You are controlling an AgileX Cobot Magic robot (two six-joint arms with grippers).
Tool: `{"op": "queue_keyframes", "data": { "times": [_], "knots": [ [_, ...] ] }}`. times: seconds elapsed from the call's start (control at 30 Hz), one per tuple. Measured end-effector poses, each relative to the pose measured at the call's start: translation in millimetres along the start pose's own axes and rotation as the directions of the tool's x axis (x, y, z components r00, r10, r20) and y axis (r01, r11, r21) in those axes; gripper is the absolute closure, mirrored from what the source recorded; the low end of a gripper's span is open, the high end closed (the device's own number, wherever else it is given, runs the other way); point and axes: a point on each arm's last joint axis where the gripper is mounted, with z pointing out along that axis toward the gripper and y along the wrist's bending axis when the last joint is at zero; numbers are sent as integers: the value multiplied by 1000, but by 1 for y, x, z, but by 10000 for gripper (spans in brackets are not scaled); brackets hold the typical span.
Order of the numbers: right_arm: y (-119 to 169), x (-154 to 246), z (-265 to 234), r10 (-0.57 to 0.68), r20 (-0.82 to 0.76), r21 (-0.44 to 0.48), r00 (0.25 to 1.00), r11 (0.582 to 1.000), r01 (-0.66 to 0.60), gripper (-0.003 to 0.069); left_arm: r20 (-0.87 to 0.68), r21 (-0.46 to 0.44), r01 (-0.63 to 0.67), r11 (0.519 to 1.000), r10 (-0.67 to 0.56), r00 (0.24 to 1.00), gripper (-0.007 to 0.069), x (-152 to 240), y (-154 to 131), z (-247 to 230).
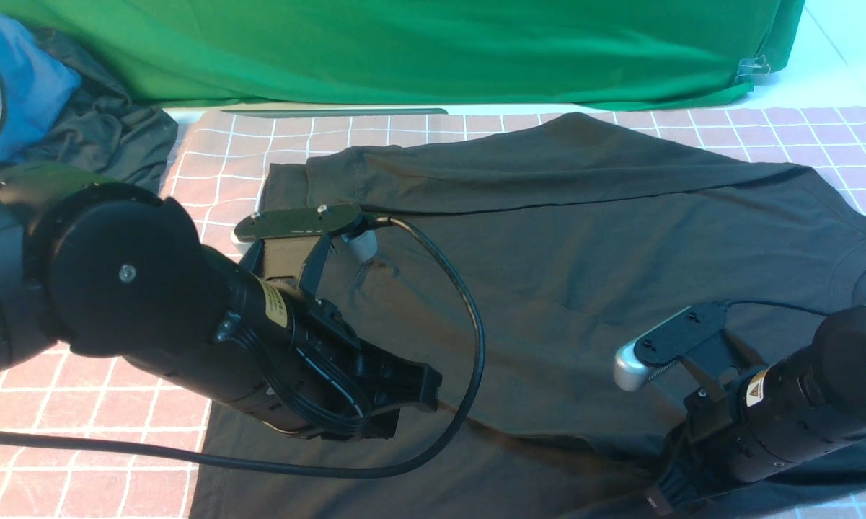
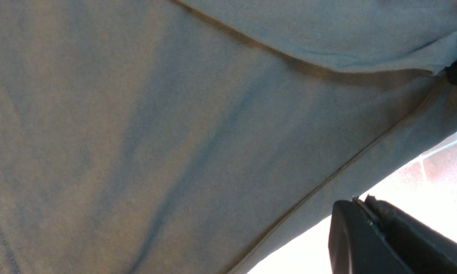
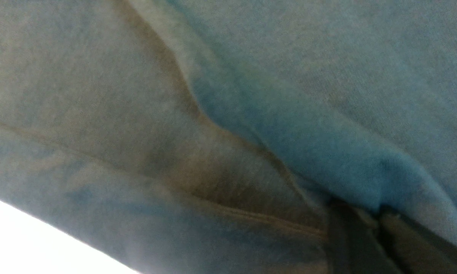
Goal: Fold a long-sleeved shirt over a pink coffee tablecloth.
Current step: 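Grab the top left corner of the dark shirt with the left gripper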
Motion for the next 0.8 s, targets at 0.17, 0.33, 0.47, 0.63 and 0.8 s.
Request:
{"op": "queue_keyframes", "data": {
  "times": [0.17,0.33,0.47,0.63,0.8],
  "knots": [
    [5,10,-8,47,-97,-39,994,998,-51,575,1,-5,-5,1000,5,1000,612,0,0,0],
    [12,21,-29,100,-145,-65,984,992,-110,575,2,-7,-7,1000,7,1000,612,0,1,0],
    [15,24,-45,130,-119,-72,984,988,-139,575,3,-7,-7,1000,7,1000,612,0,1,0],
    [18,30,-52,138,-168,-84,976,984,-154,575,3,-8,-7,1000,7,1000,612,0,1,0],
    [18,32,-53,164,-192,-82,968,980,-182,568,7,-9,-9,1000,9,1000,612,-1,1,0]
  ]
}}
